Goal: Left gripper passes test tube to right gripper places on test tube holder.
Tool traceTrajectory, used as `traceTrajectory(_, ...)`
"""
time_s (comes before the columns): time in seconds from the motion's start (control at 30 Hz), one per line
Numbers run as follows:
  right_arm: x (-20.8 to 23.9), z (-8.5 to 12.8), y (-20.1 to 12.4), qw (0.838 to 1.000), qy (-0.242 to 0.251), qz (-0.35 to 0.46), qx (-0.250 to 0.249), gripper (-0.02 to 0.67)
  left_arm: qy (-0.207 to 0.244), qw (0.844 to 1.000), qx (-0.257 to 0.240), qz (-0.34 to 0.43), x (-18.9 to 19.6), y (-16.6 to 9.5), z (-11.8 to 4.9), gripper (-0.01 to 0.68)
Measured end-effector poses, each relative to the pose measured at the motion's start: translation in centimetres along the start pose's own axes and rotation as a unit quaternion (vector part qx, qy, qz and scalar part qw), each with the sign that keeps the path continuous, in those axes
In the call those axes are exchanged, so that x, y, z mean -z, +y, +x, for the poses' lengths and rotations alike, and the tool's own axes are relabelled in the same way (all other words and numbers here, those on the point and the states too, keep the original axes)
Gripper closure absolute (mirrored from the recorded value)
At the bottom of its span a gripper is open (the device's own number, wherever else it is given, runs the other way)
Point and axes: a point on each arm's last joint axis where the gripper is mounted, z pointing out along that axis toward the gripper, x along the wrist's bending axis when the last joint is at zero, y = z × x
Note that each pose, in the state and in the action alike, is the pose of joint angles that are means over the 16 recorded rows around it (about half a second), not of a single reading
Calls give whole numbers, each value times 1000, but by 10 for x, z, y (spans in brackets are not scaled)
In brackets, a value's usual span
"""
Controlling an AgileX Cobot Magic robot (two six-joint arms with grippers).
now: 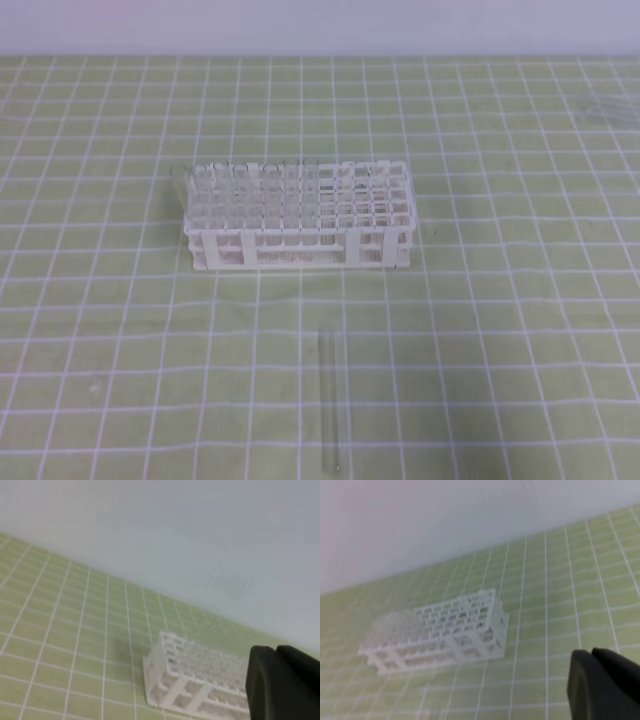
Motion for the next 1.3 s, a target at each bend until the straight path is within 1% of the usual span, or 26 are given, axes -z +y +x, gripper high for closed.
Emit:
traceTrajectory(0.1,-11,9,15,998,-9,59,17,666,5,998,-12,64,-9,17,-9,676)
traceTrajectory(0.17,-21,13,24,995,-16,98,25,666,10,993,-21,113,-18,27,-14,676)
traceTrajectory(0.3,-41,18,34,985,-31,168,32,666,19,976,-36,215,-42,39,-21,676)
traceTrajectory(0.43,-58,18,36,974,-42,221,29,666,14,949,-34,312,-67,38,-24,676)
traceTrajectory(0.53,-68,16,34,967,-49,248,23,666,3,931,-20,365,-84,33,-26,676)
traceTrajectory(0.63,-75,14,31,961,-54,269,21,666,-15,915,-5,403,-100,26,-31,676)
traceTrajectory(0.73,-81,11,28,957,-59,283,20,666,-35,903,9,427,-114,20,-40,675)
traceTrajectory(0.83,-84,10,26,954,-62,294,21,666,-49,890,13,452,-128,14,-54,675)
traceTrajectory(0.93,-87,9,24,951,-64,301,22,666,-54,876,2,479,-142,8,-71,675)
traceTrajectory(1.17,-89,7,22,948,-64,311,27,666,-64,843,-47,532,-171,-13,-124,674)
traceTrajectory(1.3,-89,7,21,946,-63,315,30,666,-64,821,-81,561,-186,-29,-148,675)
